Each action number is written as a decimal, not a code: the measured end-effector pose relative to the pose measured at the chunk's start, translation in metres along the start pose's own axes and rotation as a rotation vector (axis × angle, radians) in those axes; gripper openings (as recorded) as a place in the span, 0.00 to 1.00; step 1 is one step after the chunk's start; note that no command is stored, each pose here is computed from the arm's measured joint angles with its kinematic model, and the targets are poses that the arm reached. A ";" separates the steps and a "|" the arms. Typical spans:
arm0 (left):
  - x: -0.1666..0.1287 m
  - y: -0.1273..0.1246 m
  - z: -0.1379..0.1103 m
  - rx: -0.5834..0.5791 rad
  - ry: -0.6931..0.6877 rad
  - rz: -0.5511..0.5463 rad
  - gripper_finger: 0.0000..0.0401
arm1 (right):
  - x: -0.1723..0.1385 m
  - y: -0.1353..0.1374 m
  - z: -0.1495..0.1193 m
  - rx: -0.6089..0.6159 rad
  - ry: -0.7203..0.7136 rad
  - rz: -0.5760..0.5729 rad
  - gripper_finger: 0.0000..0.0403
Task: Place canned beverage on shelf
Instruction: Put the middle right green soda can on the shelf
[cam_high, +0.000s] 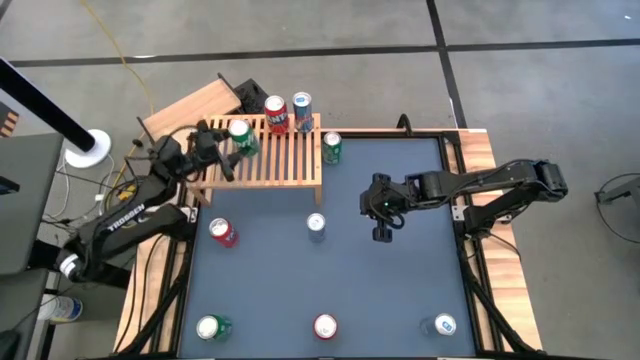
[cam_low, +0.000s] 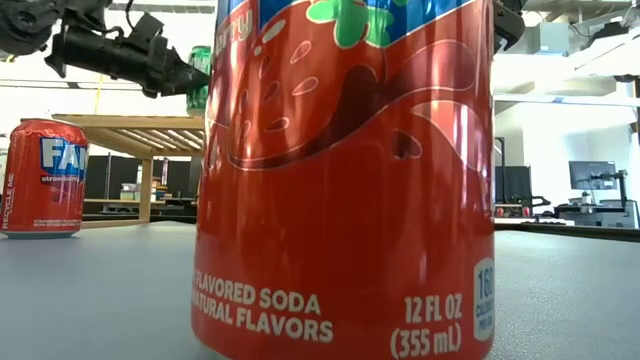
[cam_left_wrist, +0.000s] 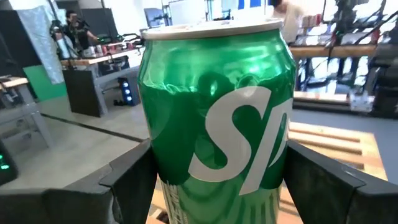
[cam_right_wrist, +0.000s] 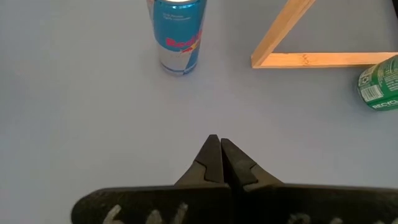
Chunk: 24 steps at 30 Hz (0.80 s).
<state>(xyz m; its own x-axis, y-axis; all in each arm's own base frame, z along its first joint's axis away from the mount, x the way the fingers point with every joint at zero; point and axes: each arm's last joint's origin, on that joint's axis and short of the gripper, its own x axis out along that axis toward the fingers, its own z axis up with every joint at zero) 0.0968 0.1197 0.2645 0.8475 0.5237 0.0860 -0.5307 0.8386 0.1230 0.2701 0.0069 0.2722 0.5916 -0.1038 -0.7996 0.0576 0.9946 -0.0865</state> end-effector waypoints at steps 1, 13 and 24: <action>0.001 0.004 0.000 -0.009 -0.003 -0.017 0.72 | 0.000 0.000 0.000 0.000 0.000 0.000 0.00; 0.032 0.047 -0.002 -0.062 0.046 -0.082 0.72 | 0.000 0.000 0.000 0.019 -0.003 0.000 0.00; 0.041 0.073 -0.014 -0.020 0.084 -0.111 0.72 | 0.000 0.000 -0.001 0.017 0.009 -0.001 0.00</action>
<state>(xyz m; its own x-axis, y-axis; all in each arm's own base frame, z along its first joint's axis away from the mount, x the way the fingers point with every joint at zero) 0.0925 0.2044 0.2629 0.8991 0.4377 -0.0104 -0.4342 0.8944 0.1072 0.2694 0.0068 0.2716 0.5842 -0.1043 -0.8049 0.0720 0.9945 -0.0767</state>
